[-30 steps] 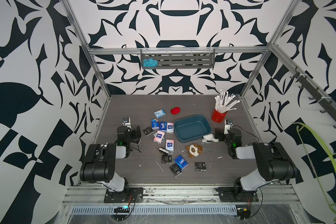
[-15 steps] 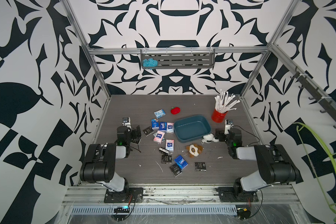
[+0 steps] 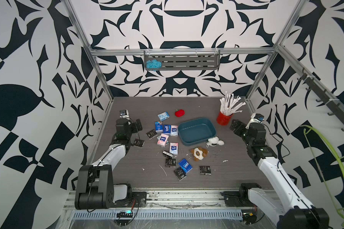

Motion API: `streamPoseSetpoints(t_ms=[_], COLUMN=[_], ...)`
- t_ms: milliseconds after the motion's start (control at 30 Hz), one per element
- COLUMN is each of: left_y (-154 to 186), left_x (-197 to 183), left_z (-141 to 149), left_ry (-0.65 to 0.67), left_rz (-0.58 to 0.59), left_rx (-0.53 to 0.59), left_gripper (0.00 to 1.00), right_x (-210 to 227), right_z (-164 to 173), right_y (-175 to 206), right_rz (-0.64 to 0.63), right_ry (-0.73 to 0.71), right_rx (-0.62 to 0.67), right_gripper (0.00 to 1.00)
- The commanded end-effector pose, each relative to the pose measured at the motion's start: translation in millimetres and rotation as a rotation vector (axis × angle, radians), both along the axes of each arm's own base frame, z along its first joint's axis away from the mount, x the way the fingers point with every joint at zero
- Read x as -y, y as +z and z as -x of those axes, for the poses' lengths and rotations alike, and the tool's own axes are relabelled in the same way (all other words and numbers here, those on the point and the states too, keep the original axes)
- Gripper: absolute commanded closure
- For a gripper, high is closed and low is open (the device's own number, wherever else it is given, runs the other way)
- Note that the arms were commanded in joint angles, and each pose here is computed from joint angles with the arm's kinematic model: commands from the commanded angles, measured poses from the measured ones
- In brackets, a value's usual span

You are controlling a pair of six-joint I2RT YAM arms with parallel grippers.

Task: Put the pocket tissues into the storage box
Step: Pick up the pocket tissues from the center of the board.

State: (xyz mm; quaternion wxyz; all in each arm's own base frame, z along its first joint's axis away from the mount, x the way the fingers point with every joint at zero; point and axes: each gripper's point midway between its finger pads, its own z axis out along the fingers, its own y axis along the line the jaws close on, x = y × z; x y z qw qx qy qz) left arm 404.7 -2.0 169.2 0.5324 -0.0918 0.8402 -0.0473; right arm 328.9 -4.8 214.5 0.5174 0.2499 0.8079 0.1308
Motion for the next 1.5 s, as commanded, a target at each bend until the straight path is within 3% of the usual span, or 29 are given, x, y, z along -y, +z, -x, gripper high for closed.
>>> streamPoseSetpoints(t_ms=[0,167,433,667,900,1167,1467], left_y=[-25.4,-25.8,-9.5,-31.1,-33.5,-36.0,-43.2], left_x=[8.9,40.7,106.5,130.1,117.5,113.7,110.4], left_z=[29.1,50.8,92.6,139.2,174.9,189.3,207.9], left_ry=[0.051,0.04,-0.006,0.036,0.083,0.049,0.088], left_rz=[0.155,0.303,0.367,0.452,0.536,0.491,0.567], left_rx=[-0.267,-0.461,-0.568,-0.75,-0.719,-0.755,-0.766], left_gripper=[0.0,0.0,0.0,0.0,0.0,0.0,0.0], right_x=[-18.3,-52.2,-142.8,-214.1,-262.2,-307.8,-315.0], right_z=[24.9,43.5,83.1,131.3,160.3,166.6,163.7], right_y=[-8.1,-14.1,-33.5,-54.6,-79.3,-101.2,-132.6], right_rz=[-0.136,-0.146,0.006,0.138,0.262,0.46,0.58], right_ry=[0.042,0.181,0.453,0.689,0.909,1.113,1.175], right_rx=[-0.173,-0.343,-0.511,-0.587,-0.65,-0.676,-0.715], right_gripper=[0.17,0.26,0.26,0.26,0.29,0.29,0.24])
